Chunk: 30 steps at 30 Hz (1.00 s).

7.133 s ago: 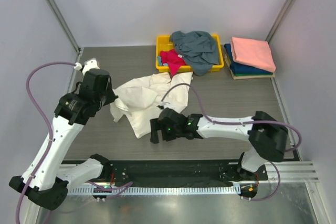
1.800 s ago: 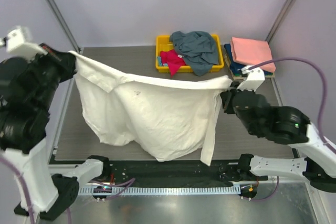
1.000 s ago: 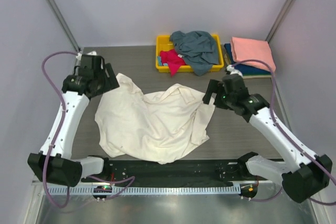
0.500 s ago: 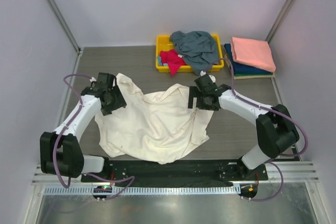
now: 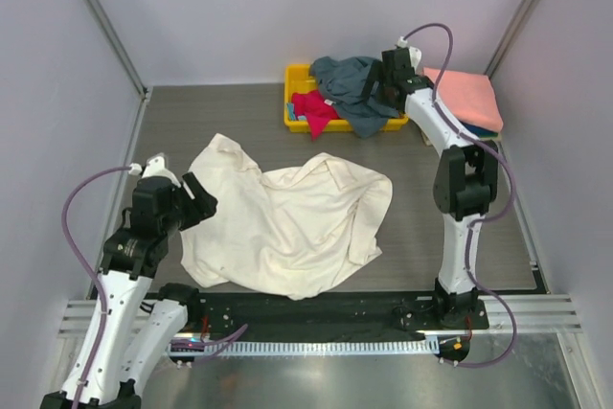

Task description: Fold and stack the t-shirts

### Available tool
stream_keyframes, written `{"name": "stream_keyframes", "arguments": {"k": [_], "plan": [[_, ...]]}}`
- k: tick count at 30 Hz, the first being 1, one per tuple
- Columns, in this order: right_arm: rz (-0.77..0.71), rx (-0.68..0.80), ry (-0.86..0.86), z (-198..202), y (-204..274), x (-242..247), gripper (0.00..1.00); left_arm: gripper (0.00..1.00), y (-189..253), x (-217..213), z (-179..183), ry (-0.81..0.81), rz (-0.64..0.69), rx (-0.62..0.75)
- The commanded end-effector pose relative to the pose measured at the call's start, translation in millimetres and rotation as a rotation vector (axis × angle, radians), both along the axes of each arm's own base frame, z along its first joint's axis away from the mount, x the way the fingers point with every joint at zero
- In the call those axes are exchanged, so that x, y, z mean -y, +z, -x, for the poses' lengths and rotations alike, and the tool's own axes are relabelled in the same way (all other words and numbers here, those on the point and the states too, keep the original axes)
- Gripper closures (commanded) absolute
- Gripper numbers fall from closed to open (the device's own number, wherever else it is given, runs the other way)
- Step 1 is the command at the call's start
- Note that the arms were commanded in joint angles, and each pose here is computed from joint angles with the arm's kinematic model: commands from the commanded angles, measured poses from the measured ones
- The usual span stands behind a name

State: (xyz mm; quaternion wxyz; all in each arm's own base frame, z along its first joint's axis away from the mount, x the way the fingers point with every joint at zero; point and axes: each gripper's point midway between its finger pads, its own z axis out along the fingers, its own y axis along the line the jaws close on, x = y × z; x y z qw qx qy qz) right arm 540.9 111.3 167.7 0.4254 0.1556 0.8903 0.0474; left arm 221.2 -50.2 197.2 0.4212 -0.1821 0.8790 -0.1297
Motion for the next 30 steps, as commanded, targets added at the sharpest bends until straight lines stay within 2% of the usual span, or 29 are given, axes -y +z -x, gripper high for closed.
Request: {"name": "stream_keyframes", "arguments": {"k": [1, 3, 5, 6, 11, 16, 22, 25, 27, 28, 30], "plan": [[0.114, -0.04, -0.076, -25.6, -14.2, 23.6, 0.01, 0.33, 10.8, -5.9, 7.2, 0.016, -0.018, 0.081], [0.145, -0.005, -0.106, -43.1, -5.2, 28.3, 0.01, 0.33, 14.9, -12.0, 7.7, 0.042, -0.034, 0.108], [0.211, -0.044, -0.133, -50.1, -26.4, 37.3, 0.01, 0.34, 16.1, -10.7, 8.6, 0.032, -0.031, 0.114], [0.227, -0.017, -0.149, -57.8, -15.7, 41.0, 0.01, 0.34, 17.1, -10.4, 8.4, 0.03, -0.03, 0.114], [0.299, -0.053, -0.175, -66.3, -36.8, 61.7, 0.01, 0.36, 14.2, -8.1, 7.5, 0.018, -0.03, 0.092], [0.293, -0.078, -0.155, -65.4, -51.6, 69.0, 0.02, 0.38, 14.7, -8.4, 7.3, 0.019, -0.031, 0.095], [0.28, -0.04, -0.142, -62.6, -37.1, 74.5, 0.02, 0.39, 13.5, -7.7, 6.5, 0.015, -0.032, 0.087], [0.258, -0.067, -0.136, -62.4, -50.6, 79.1, 0.03, 0.4, 14.4, -8.2, 6.4, 0.018, -0.032, 0.092], [0.226, -0.085, -0.112, -62.8, -61.5, 78.2, 0.08, 0.4, 14.2, -8.3, 6.7, 0.018, -0.032, 0.09], [0.214, -0.098, -0.102, -63.8, -71.3, 76.7, 0.23, 0.41, 14.8, -8.2, 6.6, 0.018, -0.032, 0.092], [0.149, -0.116, -0.015, -65.5, -83.8, 60.5, 0.42, 0.41, 13.9, -8.0, 7.0, 0.017, -0.032, 0.089]]}}
